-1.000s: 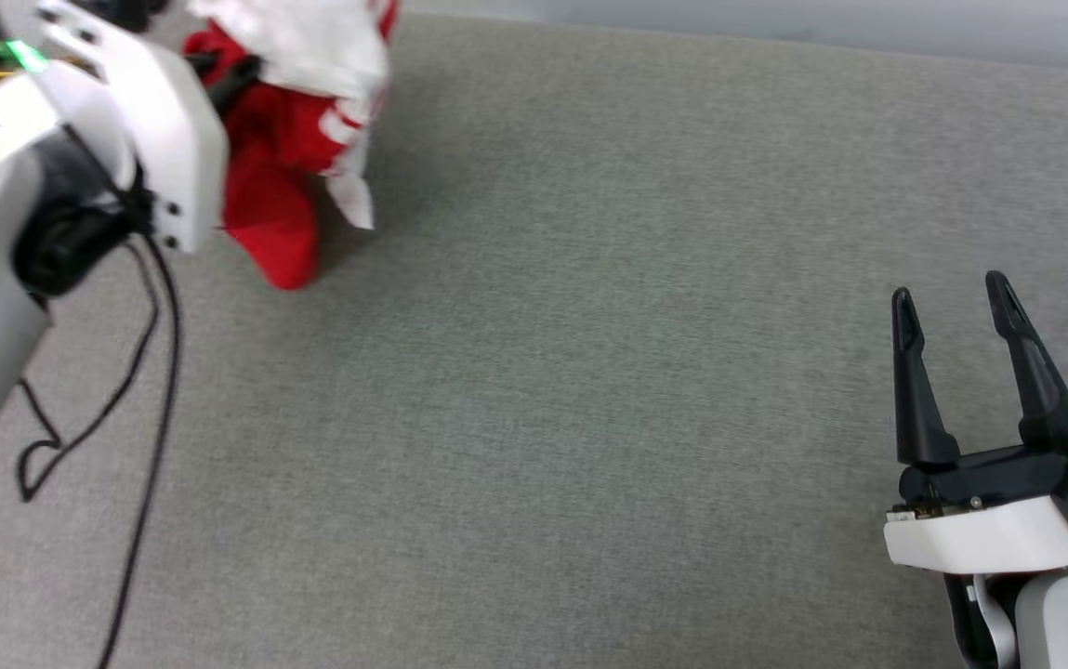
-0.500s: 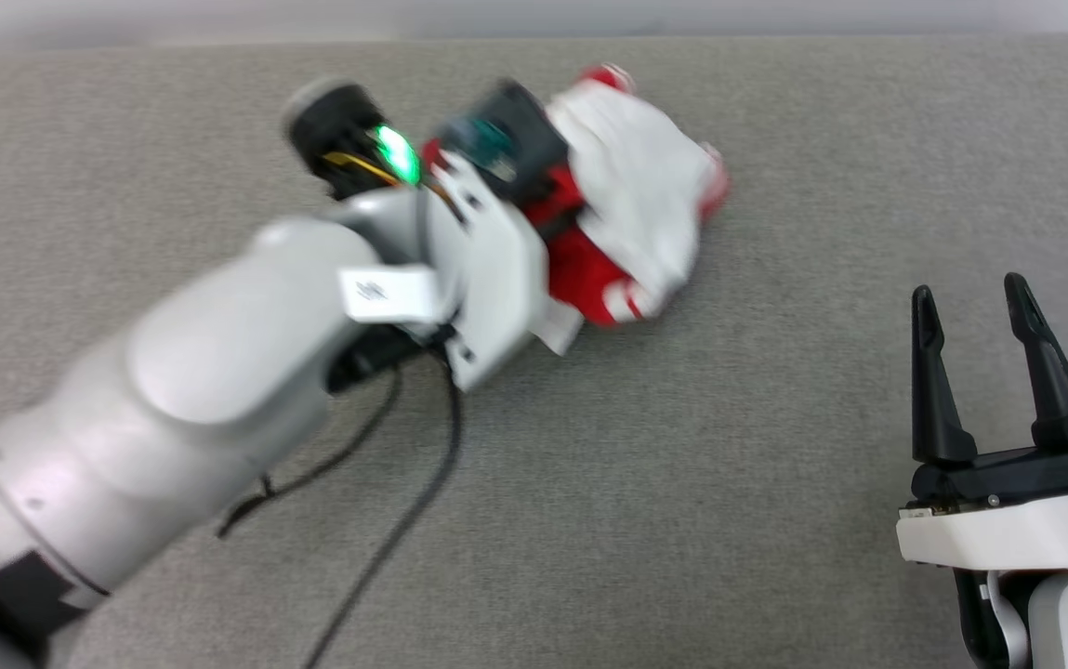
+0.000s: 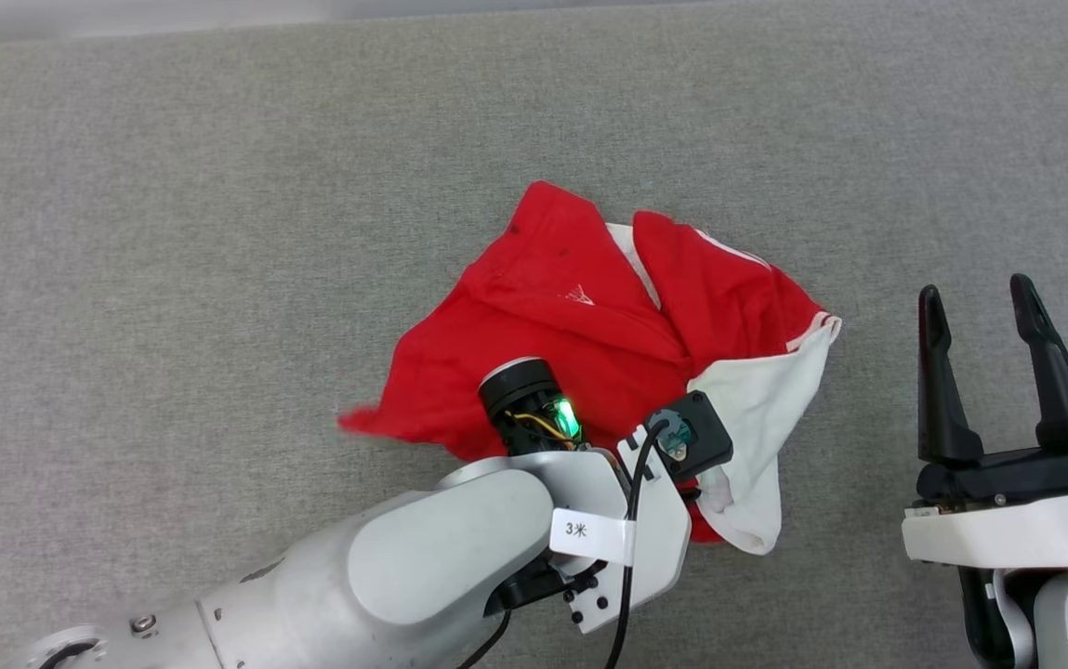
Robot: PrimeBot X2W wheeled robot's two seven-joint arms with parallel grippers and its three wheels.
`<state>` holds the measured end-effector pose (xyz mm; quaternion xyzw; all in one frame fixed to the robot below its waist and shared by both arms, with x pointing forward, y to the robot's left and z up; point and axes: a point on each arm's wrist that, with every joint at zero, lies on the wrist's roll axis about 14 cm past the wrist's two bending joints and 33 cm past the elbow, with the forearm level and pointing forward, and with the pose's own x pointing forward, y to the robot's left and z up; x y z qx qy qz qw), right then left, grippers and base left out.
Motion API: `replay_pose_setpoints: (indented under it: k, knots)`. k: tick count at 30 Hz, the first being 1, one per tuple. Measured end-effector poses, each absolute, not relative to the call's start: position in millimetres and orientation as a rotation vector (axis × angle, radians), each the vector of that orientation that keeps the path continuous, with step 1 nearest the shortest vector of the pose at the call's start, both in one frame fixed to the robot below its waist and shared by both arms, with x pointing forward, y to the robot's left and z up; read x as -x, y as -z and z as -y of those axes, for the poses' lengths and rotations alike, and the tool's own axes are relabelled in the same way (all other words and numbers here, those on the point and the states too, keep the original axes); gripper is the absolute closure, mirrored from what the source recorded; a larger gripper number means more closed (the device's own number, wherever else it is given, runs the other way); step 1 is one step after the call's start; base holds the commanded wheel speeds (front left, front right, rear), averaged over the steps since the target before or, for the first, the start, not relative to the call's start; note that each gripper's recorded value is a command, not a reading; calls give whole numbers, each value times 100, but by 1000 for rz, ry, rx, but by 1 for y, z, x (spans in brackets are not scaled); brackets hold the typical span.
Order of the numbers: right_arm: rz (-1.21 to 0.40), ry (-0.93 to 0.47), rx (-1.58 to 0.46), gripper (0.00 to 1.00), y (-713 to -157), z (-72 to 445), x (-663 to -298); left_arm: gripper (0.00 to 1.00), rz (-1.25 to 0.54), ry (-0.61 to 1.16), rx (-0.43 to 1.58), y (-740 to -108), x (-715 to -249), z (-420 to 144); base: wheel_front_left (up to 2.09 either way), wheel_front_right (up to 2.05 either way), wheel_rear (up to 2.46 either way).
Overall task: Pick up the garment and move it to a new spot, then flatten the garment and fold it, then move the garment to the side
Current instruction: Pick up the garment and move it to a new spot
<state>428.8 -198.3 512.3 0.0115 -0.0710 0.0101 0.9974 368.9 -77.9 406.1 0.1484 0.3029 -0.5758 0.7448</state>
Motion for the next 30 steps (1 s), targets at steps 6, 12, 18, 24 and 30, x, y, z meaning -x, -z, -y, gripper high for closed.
replay_pose_setpoints:
  k: [6, 12, 18, 24, 30]
  knots:
    - [148, -33, -31, 0, -514, 193, -431, 0, -564, 1196, -270, -416, -387, 69, 0, 0, 0]
    - [148, -51, -38, 0, -518, 187, -420, 0, -268, 1032, -199, -470, -431, 55, 0, 0, 0]
    - [161, -68, -37, 0, -526, 181, -406, 0, -25, 787, -146, -521, -455, 11, 0, 0, 0]
    - [175, -90, -35, 0, -532, 174, -398, 0, 76, 484, -125, -546, -465, -63, 0, 0, 0]
    - [182, -109, -37, 0, -535, 168, -392, 0, 199, 237, -86, -579, -449, -123, 0, 0, 0]
